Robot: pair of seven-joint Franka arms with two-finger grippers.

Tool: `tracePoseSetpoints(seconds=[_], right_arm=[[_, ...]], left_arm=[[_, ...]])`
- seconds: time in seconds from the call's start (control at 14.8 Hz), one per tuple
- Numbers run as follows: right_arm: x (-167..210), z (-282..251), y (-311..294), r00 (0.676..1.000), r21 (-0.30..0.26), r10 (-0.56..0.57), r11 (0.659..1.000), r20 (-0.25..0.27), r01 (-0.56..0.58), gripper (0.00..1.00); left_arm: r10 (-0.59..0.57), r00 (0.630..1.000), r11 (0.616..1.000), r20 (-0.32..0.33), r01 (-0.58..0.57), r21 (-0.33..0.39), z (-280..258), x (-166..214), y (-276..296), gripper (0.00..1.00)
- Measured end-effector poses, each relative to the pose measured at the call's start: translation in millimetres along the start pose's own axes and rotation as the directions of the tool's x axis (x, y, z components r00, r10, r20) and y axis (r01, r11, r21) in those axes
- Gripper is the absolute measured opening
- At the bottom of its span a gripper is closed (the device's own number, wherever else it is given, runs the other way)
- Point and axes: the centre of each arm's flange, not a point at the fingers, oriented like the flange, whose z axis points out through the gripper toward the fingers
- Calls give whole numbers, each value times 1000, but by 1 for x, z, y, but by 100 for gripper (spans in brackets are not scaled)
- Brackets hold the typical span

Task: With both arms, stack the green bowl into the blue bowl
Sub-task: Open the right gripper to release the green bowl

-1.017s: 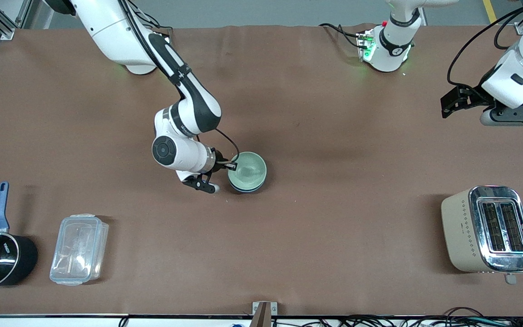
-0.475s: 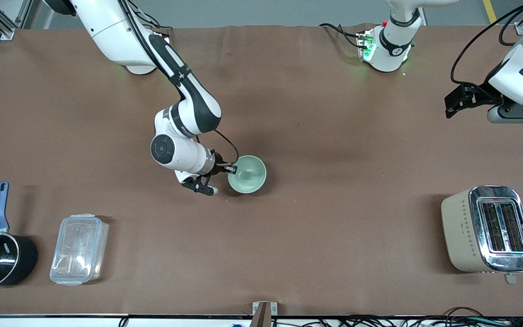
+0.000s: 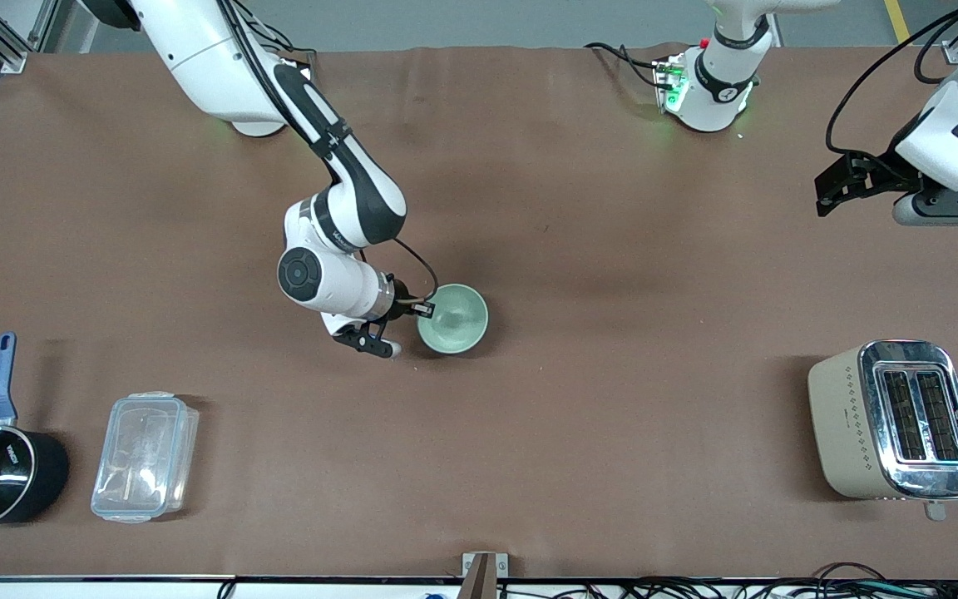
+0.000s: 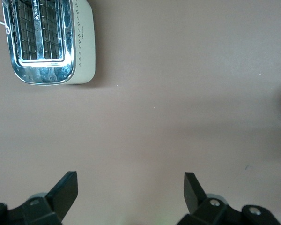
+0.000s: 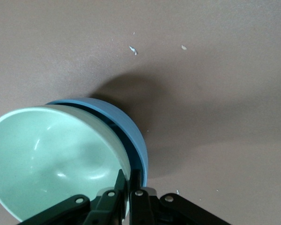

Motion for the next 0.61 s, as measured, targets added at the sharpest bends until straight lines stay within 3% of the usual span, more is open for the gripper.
tracePoseSetpoints(seconds=[0.34,0.61], right_arm=[[2,3,7,1000,-12,-8,1000,2,8,8],[5,-1,6,1000,-6,-8,1000,-7,8,45]], left_arm=[[0,1000,1000,0,0,0,0,0,0,100],[0,1000,1000,3,0,0,0,0,0,100]])
